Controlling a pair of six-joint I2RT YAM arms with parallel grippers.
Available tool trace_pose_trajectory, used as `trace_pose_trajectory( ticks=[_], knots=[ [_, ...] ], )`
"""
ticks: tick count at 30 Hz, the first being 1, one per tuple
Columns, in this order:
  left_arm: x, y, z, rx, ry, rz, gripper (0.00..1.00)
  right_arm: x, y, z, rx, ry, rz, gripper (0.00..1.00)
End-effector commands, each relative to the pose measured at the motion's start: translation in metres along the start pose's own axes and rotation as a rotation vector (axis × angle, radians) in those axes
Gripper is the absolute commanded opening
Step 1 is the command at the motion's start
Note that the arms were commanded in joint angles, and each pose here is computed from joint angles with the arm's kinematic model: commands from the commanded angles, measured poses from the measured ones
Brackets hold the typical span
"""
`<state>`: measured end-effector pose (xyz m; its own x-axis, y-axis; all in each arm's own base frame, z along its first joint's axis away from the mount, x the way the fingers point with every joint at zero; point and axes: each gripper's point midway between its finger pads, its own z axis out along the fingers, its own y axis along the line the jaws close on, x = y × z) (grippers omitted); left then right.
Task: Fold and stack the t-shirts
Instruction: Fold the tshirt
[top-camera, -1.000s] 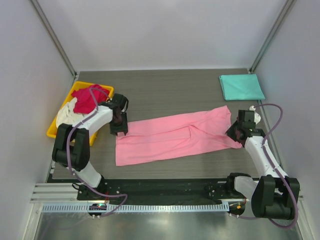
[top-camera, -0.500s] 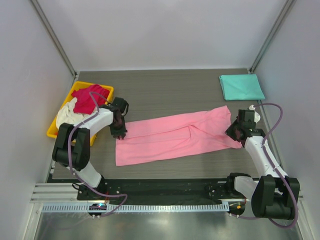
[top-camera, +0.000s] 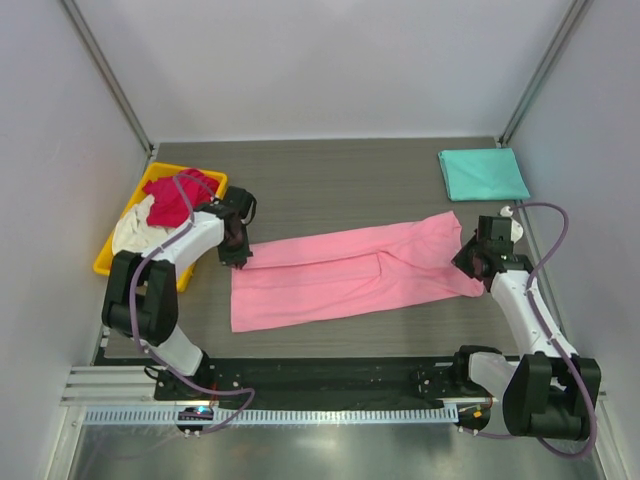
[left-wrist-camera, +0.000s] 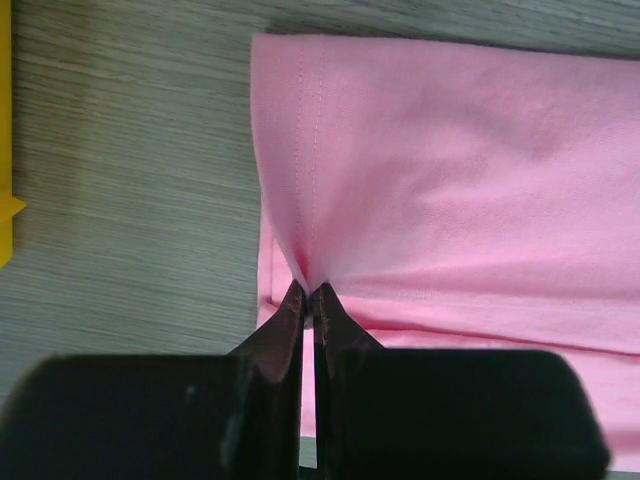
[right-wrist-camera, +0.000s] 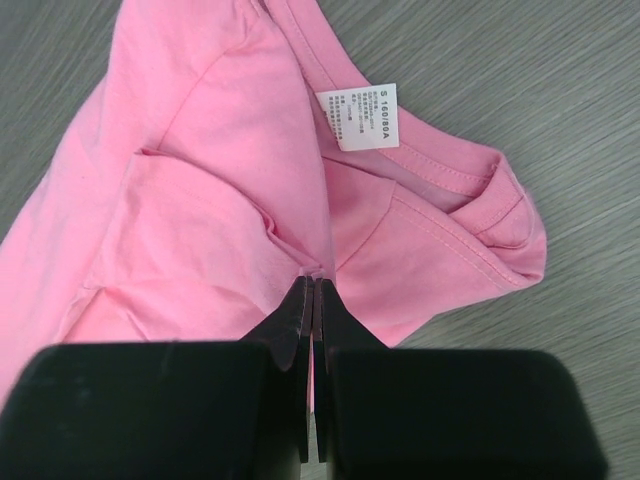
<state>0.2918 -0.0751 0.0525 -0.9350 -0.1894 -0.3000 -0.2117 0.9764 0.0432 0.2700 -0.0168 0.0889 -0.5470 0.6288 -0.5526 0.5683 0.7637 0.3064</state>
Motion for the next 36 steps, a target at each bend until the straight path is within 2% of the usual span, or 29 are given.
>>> trace_pose_trajectory(
  ticks=[1,19,24,31,32,33,34,36],
  knots=[
    [-0.007,0.004,-0.014,-0.009,-0.036,-0.001,0.00,-0.029,0.010,-0.017,-0.021,-0.093,-0.013,0.01],
    [-0.004,0.011,-0.014,-0.043,-0.020,0.034,0.00,-0.056,-0.001,-0.056,0.032,-0.223,0.010,0.01],
    [0.006,0.013,-0.011,-0.030,-0.009,0.034,0.00,-0.036,-0.011,-0.051,0.049,-0.178,0.016,0.01],
    [0.028,0.014,0.007,-0.037,0.084,0.062,0.00,-0.015,-0.006,-0.048,0.000,-0.112,0.109,0.02],
    [0.028,0.013,0.008,-0.037,0.091,0.064,0.01,-0.008,-0.008,-0.047,0.004,-0.087,0.117,0.03],
    [0.030,0.012,0.007,-0.030,0.099,0.069,0.14,-0.005,-0.007,-0.047,0.000,-0.071,0.120,0.09],
    [0.027,0.010,0.004,-0.028,0.092,0.069,0.21,-0.005,-0.007,-0.048,0.004,-0.066,0.122,0.14],
    [0.024,0.011,-0.002,-0.032,0.088,0.072,0.24,-0.003,-0.008,-0.050,0.010,-0.055,0.115,0.30]
  ],
)
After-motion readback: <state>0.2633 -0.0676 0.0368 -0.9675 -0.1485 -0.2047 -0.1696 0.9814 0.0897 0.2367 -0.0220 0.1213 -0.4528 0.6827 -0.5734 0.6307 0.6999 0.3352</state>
